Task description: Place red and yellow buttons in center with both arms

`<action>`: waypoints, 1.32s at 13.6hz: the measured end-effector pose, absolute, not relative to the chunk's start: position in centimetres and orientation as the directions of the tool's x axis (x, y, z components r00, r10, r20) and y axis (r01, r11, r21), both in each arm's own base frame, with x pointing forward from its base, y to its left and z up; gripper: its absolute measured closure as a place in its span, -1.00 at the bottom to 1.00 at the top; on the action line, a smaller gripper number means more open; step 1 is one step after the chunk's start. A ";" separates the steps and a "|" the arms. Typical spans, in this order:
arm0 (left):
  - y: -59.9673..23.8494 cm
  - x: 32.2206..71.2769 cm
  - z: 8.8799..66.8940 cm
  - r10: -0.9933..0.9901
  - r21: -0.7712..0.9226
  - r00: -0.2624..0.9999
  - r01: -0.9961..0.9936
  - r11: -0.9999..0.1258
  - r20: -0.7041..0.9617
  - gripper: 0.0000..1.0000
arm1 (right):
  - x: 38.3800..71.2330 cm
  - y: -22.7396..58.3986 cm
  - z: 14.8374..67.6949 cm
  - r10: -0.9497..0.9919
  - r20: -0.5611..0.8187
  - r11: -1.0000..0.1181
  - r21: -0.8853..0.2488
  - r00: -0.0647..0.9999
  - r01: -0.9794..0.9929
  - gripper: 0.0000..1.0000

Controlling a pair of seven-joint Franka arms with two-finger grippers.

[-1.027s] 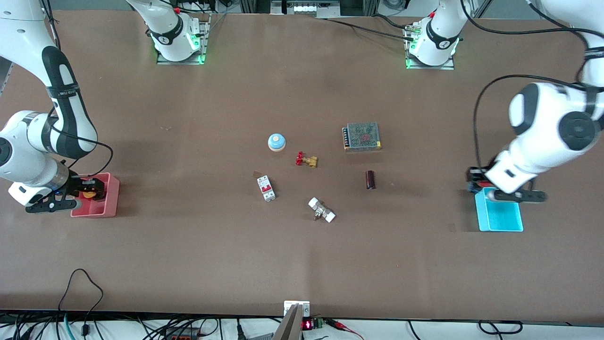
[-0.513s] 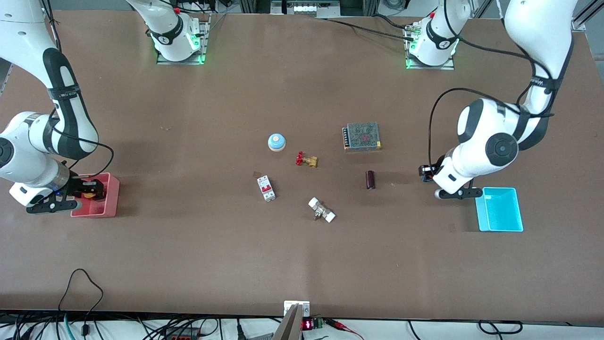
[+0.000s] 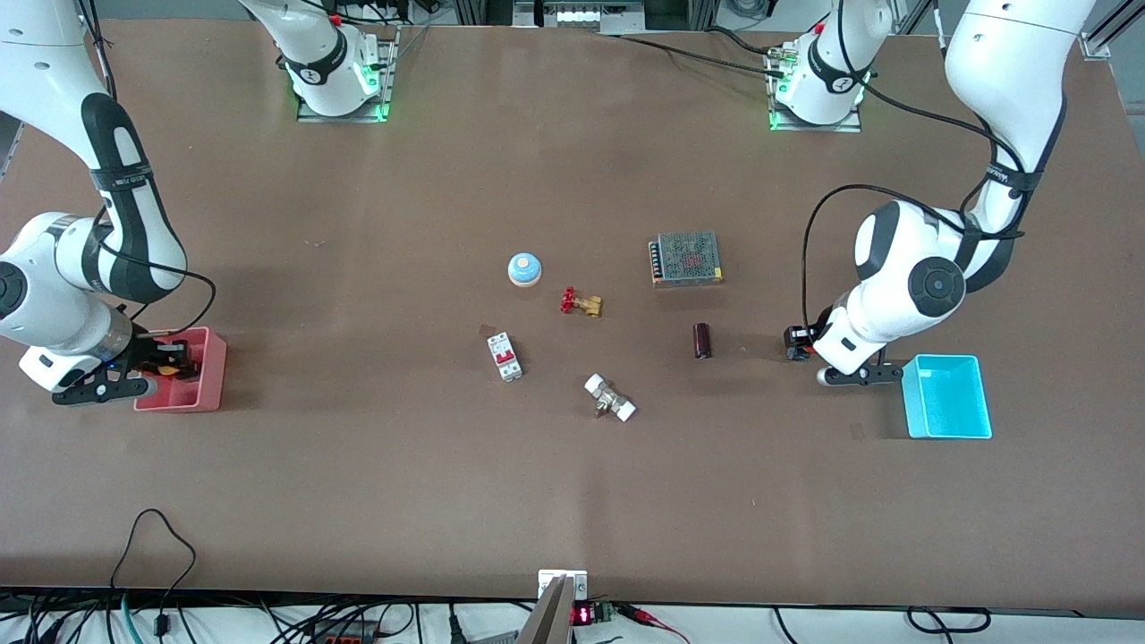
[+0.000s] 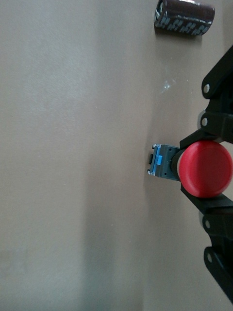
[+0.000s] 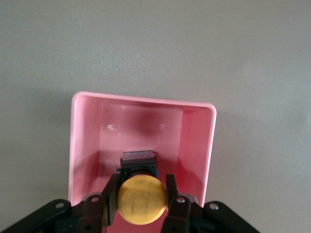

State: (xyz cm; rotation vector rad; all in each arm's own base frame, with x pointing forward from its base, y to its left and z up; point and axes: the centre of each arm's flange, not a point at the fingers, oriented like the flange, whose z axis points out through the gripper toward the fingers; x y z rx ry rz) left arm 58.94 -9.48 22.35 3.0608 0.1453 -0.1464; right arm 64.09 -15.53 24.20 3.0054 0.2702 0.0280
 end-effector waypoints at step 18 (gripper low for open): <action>-6.6 61.9 44.6 0.135 0.029 0.988 0.133 -0.991 0.073 -1.00 | 63.0 -4.1 44.8 0.149 -0.045 -0.988 0.020 0.988 0.150 0.17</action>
